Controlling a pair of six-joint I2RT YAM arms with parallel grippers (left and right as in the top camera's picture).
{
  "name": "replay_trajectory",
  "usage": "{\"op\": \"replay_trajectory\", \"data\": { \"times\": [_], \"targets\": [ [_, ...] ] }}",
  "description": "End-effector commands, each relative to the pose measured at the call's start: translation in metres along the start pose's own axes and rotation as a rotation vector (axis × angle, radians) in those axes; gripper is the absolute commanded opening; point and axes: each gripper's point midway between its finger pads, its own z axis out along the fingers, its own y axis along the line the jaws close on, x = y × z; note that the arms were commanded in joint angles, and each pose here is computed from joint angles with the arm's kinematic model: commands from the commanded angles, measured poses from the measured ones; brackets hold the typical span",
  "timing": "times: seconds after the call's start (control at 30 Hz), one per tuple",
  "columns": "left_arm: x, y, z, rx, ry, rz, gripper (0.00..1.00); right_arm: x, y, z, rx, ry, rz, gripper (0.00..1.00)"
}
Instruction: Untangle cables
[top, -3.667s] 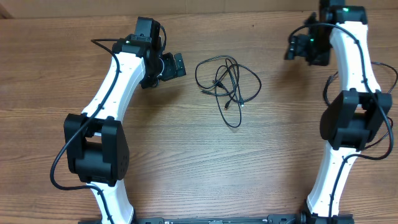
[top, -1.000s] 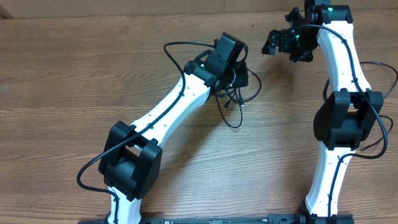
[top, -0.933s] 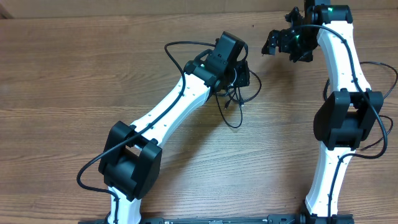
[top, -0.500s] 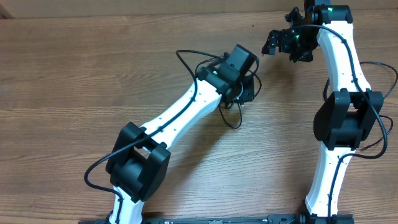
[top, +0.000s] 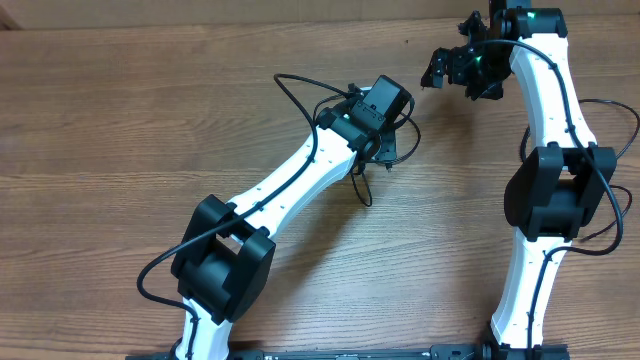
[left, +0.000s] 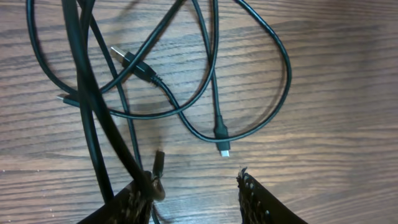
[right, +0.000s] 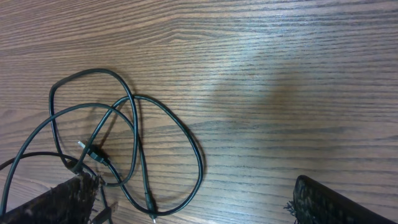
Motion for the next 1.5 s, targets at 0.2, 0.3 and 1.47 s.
{"op": "replay_trajectory", "data": {
  "times": [0.2, 0.3, 1.47],
  "targets": [
    [0.007, 0.016, 0.037, -0.085, 0.026, 0.022, 0.43, -0.002, 0.002, -0.004, -0.007, -0.012, -0.008, 1.00],
    [0.000, 0.012, 0.036, -0.066, 0.004, 0.018, 0.24, -0.002, 0.002, -0.004, -0.007, -0.012, -0.008, 1.00],
    [-0.093, 0.243, -0.162, -0.212, -0.059, -0.594, 0.04, -0.002, 0.002, -0.004, -0.007, -0.012, -0.008, 1.00]
  ]
}}
